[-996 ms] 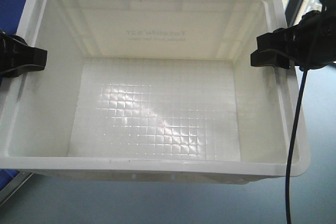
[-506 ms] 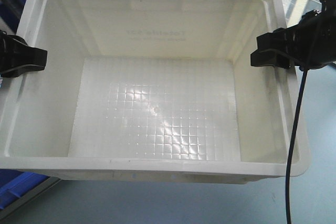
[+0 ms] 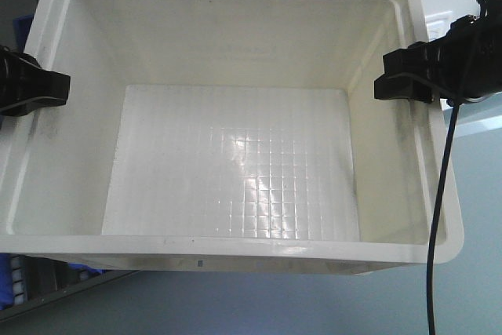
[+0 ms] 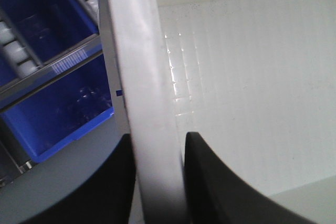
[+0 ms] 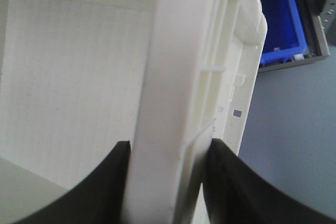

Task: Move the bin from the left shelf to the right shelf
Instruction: 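Keep holding the tote with both grippers while driving to the other shelf, then align the held tote over the destination shelf rollers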

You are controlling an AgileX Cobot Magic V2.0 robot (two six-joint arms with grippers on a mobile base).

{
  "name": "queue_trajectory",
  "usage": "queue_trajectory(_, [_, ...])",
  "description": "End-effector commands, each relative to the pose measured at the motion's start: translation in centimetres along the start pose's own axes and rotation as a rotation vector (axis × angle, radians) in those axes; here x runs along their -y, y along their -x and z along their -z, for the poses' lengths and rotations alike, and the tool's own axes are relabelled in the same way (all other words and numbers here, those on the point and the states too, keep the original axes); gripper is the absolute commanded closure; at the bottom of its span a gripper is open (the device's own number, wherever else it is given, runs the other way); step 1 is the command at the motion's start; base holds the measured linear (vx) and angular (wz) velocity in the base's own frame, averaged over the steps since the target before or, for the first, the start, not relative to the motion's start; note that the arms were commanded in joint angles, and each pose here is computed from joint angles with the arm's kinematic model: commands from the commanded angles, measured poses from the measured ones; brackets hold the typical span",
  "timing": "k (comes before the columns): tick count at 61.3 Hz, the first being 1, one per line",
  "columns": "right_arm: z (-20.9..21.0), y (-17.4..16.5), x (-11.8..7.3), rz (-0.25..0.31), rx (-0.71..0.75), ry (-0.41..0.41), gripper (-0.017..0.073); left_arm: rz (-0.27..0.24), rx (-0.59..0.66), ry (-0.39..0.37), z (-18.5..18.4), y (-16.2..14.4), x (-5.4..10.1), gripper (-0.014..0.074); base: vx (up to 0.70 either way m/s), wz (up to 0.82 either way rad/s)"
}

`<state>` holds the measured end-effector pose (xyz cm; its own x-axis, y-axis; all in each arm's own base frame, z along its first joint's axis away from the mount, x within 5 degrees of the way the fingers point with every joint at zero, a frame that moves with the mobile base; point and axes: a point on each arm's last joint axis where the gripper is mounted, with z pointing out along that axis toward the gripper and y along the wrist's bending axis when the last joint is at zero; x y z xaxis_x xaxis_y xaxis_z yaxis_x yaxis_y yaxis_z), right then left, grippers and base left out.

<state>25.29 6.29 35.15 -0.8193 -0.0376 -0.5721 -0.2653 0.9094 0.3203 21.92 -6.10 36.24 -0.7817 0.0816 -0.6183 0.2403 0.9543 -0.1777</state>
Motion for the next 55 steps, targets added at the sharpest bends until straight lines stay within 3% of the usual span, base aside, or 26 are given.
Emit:
queue_trajectory(1, [2.32,1.35,-0.65,0.073,0.158,-0.010,0.0564,-0.033,0.151,0.009,1.95,1.32,0.20,0.0601,0.13,0.65])
queue_trajectory(55, [2.32,1.34,-0.65,0.073,0.158,-0.010,0.0564,-0.033,0.151,0.009,1.95,1.32,0.20,0.0601,0.09,0.41])
